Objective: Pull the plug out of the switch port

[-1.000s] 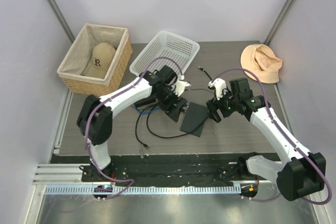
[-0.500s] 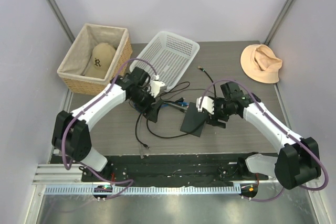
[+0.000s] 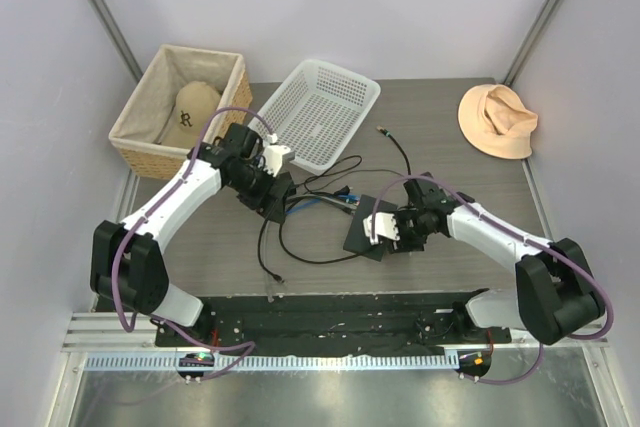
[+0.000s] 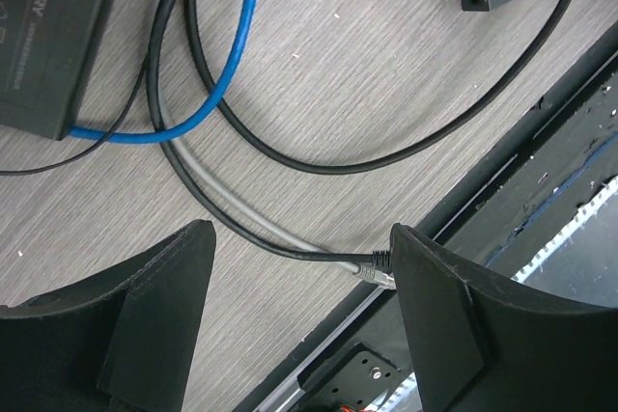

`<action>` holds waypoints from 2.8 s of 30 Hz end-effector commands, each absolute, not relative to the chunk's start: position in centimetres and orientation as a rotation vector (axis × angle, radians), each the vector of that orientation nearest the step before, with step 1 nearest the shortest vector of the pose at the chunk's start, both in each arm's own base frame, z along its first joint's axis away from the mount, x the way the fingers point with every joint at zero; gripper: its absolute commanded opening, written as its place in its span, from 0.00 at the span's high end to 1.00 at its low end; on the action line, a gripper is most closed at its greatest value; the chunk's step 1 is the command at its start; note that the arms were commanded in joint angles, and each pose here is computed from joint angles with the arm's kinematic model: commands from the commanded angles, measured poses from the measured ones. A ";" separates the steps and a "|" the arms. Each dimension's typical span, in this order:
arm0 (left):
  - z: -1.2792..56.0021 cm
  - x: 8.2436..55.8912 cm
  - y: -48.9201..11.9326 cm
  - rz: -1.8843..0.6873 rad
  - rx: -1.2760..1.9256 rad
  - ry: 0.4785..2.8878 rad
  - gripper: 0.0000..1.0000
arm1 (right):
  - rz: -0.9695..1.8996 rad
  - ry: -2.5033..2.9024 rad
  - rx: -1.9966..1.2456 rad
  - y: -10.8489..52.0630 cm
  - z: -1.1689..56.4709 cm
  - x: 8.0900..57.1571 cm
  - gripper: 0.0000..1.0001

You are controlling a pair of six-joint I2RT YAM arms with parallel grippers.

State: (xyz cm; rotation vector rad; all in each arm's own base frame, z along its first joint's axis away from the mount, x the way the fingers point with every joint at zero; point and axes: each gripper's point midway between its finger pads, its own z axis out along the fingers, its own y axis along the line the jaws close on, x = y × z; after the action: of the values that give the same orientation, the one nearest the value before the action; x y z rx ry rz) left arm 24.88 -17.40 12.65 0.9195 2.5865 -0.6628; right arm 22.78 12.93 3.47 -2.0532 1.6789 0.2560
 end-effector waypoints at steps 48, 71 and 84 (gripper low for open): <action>6.2 20.0 -44.2 -0.621 1.468 2.387 0.47 | 0.375 2.192 -0.050 3.6 19.1 38.1 0.29; 24.0 19.7 -23.3 -0.674 1.859 1.786 1.00 | 0.410 2.170 -0.113 4.2 20.5 38.8 0.29; 18.2 22.8 -6.5 0.312 1.520 1.944 1.00 | 0.428 2.188 -0.095 4.3 18.7 37.9 0.28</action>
State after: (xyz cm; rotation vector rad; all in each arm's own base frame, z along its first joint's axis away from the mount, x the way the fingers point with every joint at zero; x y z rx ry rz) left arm 18.01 -9.85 14.40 1.8917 1.9890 -0.0406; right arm 37.76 4.25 17.75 -0.0833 2.2347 0.4236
